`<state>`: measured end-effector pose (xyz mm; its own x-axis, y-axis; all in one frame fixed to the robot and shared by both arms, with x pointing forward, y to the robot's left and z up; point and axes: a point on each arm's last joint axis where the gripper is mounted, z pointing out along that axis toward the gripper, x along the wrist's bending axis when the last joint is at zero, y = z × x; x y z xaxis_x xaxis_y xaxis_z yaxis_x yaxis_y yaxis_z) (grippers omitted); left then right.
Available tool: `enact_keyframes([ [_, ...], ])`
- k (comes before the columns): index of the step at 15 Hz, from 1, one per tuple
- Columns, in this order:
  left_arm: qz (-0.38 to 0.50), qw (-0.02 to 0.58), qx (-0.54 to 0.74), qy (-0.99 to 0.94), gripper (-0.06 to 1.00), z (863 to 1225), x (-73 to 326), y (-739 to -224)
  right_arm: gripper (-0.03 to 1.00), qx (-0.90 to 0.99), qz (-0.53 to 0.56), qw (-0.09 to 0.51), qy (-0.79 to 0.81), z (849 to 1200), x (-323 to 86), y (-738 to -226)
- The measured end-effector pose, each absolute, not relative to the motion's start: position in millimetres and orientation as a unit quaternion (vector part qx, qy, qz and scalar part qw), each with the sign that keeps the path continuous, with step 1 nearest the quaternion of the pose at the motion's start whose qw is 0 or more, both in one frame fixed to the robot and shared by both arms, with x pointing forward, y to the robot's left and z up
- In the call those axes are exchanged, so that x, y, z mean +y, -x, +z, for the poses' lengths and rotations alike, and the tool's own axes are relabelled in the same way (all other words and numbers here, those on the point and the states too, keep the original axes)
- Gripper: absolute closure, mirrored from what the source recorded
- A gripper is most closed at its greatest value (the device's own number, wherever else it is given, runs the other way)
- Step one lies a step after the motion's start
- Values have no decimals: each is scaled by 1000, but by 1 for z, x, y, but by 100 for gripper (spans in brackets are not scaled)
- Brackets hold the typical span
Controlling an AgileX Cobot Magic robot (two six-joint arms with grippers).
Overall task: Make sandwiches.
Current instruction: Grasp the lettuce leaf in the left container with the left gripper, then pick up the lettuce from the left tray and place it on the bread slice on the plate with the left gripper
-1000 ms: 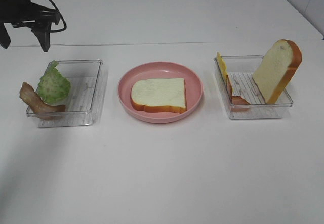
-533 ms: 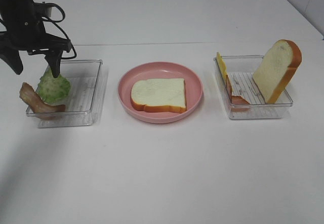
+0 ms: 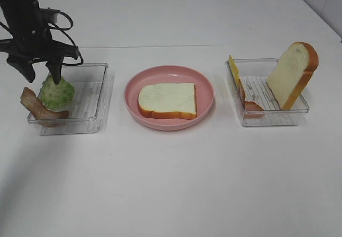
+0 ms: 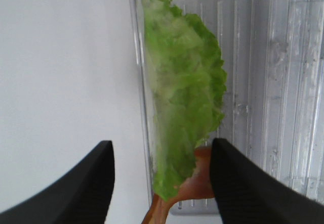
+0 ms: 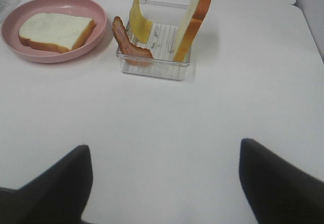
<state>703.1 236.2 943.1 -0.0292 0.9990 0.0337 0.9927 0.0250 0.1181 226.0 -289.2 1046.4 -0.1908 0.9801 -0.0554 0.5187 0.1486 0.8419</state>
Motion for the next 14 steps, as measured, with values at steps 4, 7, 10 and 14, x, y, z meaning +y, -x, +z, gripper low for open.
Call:
enact_keyframes([
  [4,59,36,718,-693,64,943,236,-705,21,685,355,324,-547,1046,-289,-226],
  [7,64,33,716,-694,84,943,237,-705,21,685,355,324,-547,1046,-289,-226],
  [10,69,29,715,-696,92,943,238,-705,21,685,355,324,-547,1046,-289,-226],
  [14,74,49,716,-693,92,961,237,-703,21,685,355,324,-547,1046,-289,-226],
])
